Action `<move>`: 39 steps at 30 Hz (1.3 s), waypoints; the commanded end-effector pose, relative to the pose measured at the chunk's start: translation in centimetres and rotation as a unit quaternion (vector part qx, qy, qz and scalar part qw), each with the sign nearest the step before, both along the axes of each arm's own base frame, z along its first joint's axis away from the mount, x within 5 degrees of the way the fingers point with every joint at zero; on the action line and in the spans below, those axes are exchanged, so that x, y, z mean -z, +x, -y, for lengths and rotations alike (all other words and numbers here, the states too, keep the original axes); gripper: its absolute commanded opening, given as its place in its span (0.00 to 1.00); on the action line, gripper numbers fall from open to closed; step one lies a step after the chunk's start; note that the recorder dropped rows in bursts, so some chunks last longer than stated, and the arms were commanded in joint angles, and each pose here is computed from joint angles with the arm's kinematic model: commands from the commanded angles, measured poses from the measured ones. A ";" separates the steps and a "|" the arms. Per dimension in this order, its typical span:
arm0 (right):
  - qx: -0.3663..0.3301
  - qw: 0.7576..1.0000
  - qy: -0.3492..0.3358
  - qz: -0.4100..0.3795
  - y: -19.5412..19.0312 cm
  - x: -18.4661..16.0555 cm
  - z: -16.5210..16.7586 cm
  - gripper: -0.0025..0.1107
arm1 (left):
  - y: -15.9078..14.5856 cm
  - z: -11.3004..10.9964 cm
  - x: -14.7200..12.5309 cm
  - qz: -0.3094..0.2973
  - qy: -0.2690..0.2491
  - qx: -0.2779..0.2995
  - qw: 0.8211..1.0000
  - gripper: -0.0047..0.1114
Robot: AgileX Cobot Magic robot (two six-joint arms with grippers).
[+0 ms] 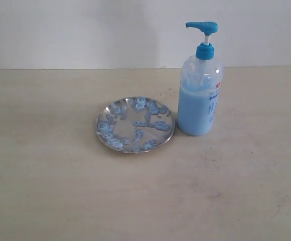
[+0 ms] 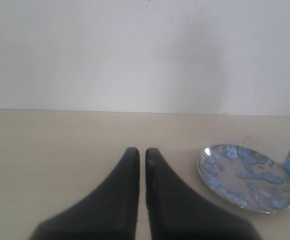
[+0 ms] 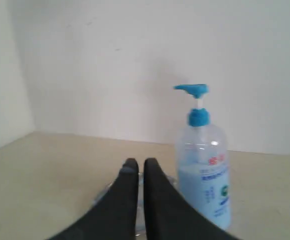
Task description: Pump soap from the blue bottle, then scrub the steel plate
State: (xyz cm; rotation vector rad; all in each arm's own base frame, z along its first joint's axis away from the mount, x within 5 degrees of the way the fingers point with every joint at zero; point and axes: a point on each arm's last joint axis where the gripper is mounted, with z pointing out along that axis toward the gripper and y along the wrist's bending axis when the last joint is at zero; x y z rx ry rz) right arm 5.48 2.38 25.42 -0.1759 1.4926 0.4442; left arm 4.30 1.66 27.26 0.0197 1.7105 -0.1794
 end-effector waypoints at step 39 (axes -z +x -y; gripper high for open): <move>0.177 0.973 0.135 -0.057 0.8 4.4 2.3 0.02 | 35.9 28.5 5.4 -0.459 0.149 0.278 0.831 0.08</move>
